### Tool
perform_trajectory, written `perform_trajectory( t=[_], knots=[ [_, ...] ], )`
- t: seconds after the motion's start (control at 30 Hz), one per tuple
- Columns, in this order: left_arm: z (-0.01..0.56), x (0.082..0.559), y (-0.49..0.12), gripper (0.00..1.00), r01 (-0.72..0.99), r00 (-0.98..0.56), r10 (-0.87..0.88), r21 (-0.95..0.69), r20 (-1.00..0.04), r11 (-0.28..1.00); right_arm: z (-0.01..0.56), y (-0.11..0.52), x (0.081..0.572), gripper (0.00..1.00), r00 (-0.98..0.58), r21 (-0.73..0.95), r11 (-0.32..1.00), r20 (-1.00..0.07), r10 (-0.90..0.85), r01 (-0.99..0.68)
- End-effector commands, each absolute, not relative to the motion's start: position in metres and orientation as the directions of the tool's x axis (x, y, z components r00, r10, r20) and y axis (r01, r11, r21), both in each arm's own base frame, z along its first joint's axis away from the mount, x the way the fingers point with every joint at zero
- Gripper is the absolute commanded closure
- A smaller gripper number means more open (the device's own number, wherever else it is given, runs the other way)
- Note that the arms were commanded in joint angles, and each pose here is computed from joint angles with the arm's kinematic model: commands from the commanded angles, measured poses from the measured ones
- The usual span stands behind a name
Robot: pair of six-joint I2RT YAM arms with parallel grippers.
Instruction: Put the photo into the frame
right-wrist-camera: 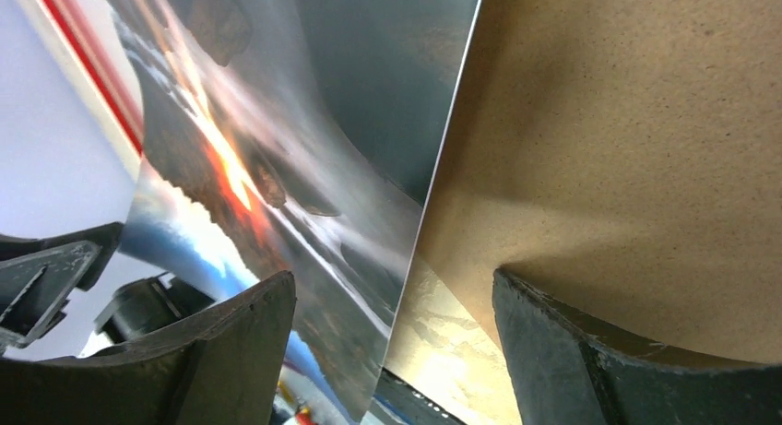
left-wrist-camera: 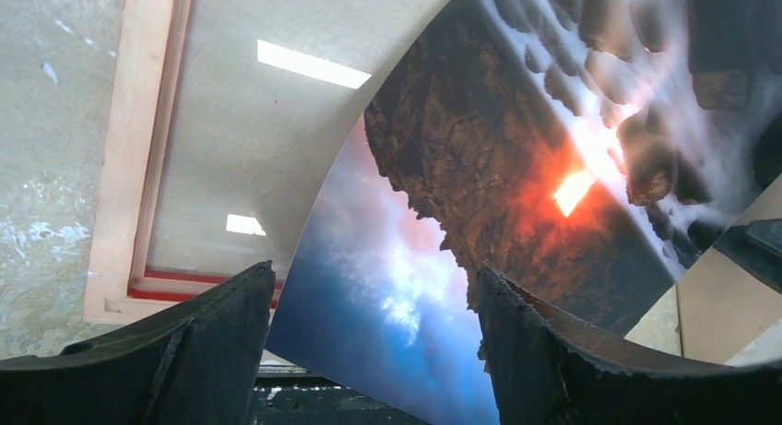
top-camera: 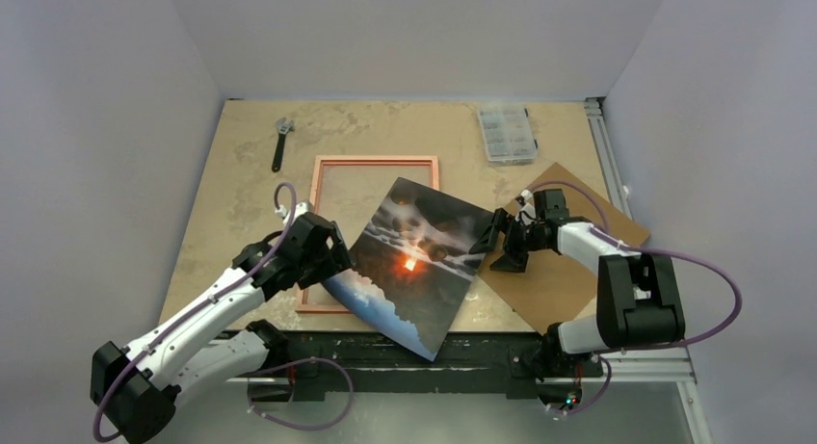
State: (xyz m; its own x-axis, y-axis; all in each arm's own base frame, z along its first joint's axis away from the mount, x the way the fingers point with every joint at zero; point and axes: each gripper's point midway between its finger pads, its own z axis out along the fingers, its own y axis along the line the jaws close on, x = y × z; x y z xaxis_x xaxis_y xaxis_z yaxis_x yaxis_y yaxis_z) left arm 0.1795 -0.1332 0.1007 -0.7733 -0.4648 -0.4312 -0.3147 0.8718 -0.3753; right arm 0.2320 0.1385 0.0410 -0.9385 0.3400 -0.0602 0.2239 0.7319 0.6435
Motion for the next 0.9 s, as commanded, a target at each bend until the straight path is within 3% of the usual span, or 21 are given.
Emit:
perform_trajectory(
  t=[0.0, 0.23, 0.33, 0.4, 0.53, 0.87],
  knots=[
    [0.117, 0.184, -0.136, 0.23, -0.228, -0.796, -0.377, -0.341, -0.475, 0.912, 0.016, 0.149, 0.212, 0.24, -0.941, 0.676, 0.684, 0.042, 0.336, 0.275],
    [0.111, 0.184, -0.149, 0.23, -0.204, -0.813, -0.365, -0.366, -0.453, 0.908, 0.033, 0.168, 0.228, 0.41, -0.926, 0.802, 0.549, 0.012, 0.378, 0.234],
    [0.11, 0.184, -0.151, 0.23, -0.203, -0.816, -0.362, -0.364, -0.45, 0.909, 0.042, 0.168, 0.236, 0.58, -0.923, 0.814, 0.543, -0.025, 0.384, 0.204],
    [0.111, 0.185, -0.152, 0.23, -0.199, -0.816, -0.361, -0.367, -0.451, 0.909, 0.048, 0.168, 0.24, 0.77, -0.921, 0.818, 0.544, -0.047, 0.387, 0.187],
    [0.118, 0.188, -0.154, 0.23, -0.181, -0.815, -0.352, -0.374, -0.461, 0.91, 0.062, 0.169, 0.248, 0.97, -0.922, 0.824, 0.541, -0.061, 0.382, 0.17],
    [0.215, 0.224, -0.168, 0.23, -0.044, -0.753, -0.276, -0.373, -0.598, 0.927, 0.173, 0.141, 0.289, 1.0, -0.866, 0.694, 0.717, -0.318, 0.387, 0.066]
  ],
)
